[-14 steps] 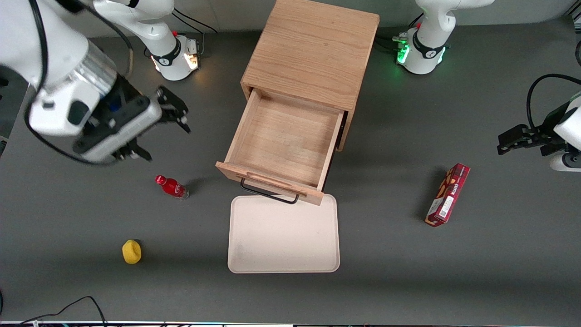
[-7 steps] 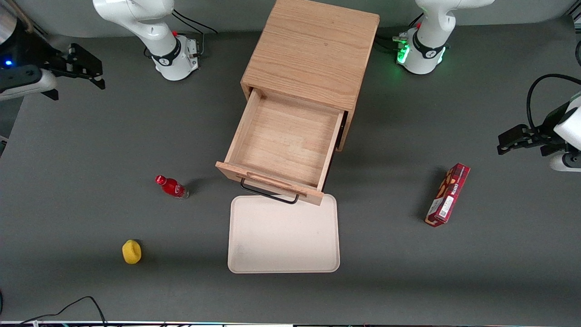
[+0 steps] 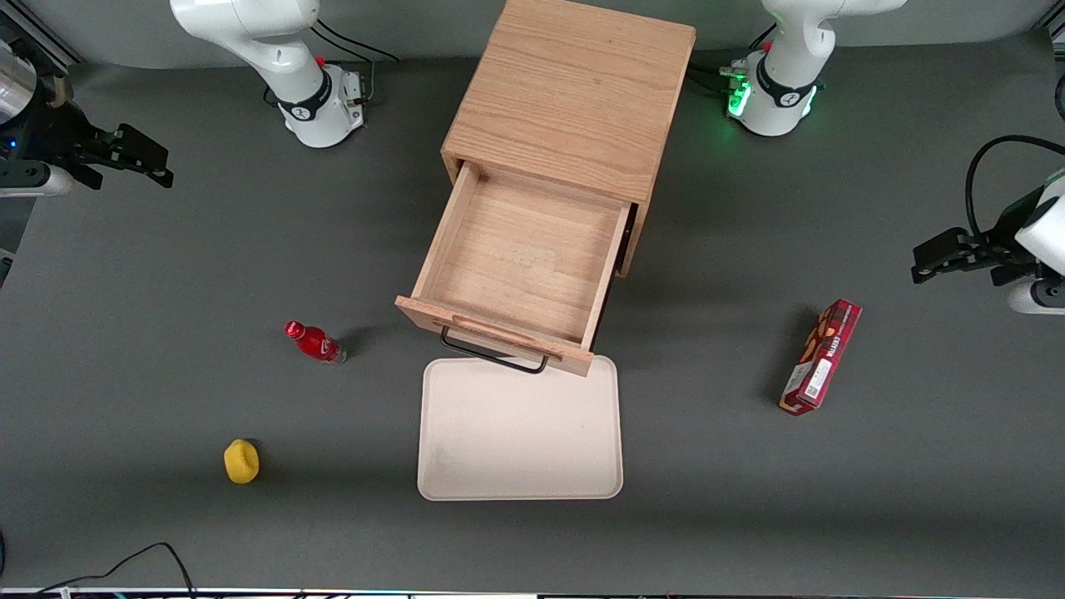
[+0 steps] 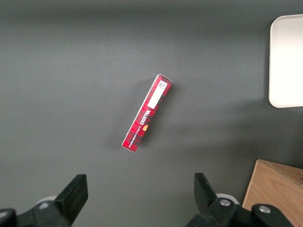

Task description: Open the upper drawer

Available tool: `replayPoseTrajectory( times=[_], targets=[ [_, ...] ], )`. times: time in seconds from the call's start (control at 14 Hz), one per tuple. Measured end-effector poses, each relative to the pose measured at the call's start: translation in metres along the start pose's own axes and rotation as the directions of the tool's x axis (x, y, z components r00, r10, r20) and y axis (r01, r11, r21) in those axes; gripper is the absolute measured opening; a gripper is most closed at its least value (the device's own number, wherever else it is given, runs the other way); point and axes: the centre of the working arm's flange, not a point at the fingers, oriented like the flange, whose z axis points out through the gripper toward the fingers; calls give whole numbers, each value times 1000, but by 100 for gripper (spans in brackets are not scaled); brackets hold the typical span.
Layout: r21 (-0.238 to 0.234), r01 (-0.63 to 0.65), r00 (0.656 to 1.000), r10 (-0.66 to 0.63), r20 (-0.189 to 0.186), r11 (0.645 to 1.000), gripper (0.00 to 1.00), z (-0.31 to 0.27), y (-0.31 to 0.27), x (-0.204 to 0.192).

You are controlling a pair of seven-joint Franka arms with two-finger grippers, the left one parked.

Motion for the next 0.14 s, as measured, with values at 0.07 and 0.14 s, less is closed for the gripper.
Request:
replayPoseTrajectory(
  times=[0.07, 0.14],
  targets=[
    [2, -5, 1000, 5, -10, 1000, 100, -1, 3, 0],
    [3, -7, 1000, 7, -19, 1000, 100, -4, 2, 0]
  ],
)
